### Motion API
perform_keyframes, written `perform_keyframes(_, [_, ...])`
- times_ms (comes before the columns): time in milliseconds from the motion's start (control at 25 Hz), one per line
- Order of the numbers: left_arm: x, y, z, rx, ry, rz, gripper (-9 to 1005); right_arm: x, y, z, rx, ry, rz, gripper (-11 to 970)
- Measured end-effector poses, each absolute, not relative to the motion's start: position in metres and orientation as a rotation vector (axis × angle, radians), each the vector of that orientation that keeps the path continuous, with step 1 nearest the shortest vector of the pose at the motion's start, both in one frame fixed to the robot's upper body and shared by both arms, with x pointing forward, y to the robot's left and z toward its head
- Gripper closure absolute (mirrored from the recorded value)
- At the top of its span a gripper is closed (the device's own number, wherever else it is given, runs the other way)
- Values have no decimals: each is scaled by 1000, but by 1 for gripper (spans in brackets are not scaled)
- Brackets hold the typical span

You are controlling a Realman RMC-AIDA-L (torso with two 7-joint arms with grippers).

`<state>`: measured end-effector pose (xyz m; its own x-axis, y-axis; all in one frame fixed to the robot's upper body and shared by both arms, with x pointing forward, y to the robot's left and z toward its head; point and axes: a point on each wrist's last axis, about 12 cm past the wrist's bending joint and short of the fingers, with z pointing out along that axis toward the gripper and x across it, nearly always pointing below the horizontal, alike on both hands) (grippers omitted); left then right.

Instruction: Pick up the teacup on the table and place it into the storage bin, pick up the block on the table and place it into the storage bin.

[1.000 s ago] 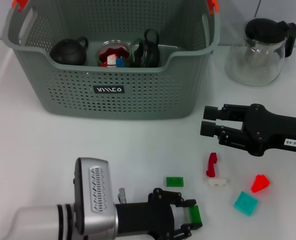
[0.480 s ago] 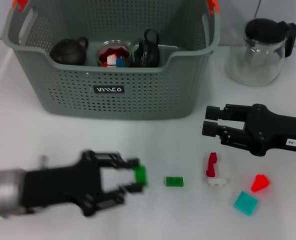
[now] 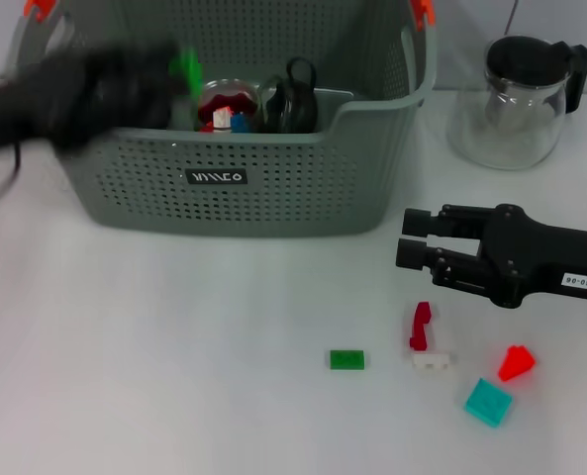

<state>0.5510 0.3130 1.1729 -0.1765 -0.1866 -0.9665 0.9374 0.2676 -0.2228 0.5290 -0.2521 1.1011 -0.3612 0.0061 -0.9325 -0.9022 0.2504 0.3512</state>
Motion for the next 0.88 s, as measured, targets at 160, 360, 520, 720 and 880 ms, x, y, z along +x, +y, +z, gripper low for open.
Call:
perform_keyframes(160, [600,305,1205,674,1466,-1155,557,529,-251,1101,-855,1609,1254,465])
perform_keyframes(360, [641,288,1219,615,1696,-988,549,529,-250,1101,-855,1606,1254,465])
perform_keyframes(520, [656,273,1214,602,1830,-852,542,530,-249,1101,-854,1603,1254,465])
perform_keyframes(720, [662,269,1201,555,1913,-766,533,531,-248,1102,-858,1601,1253,465])
perform_keyframes(880, [663,269,1200,543,1950,-756,527,531,-248,1103,-860,1600,1253,465])
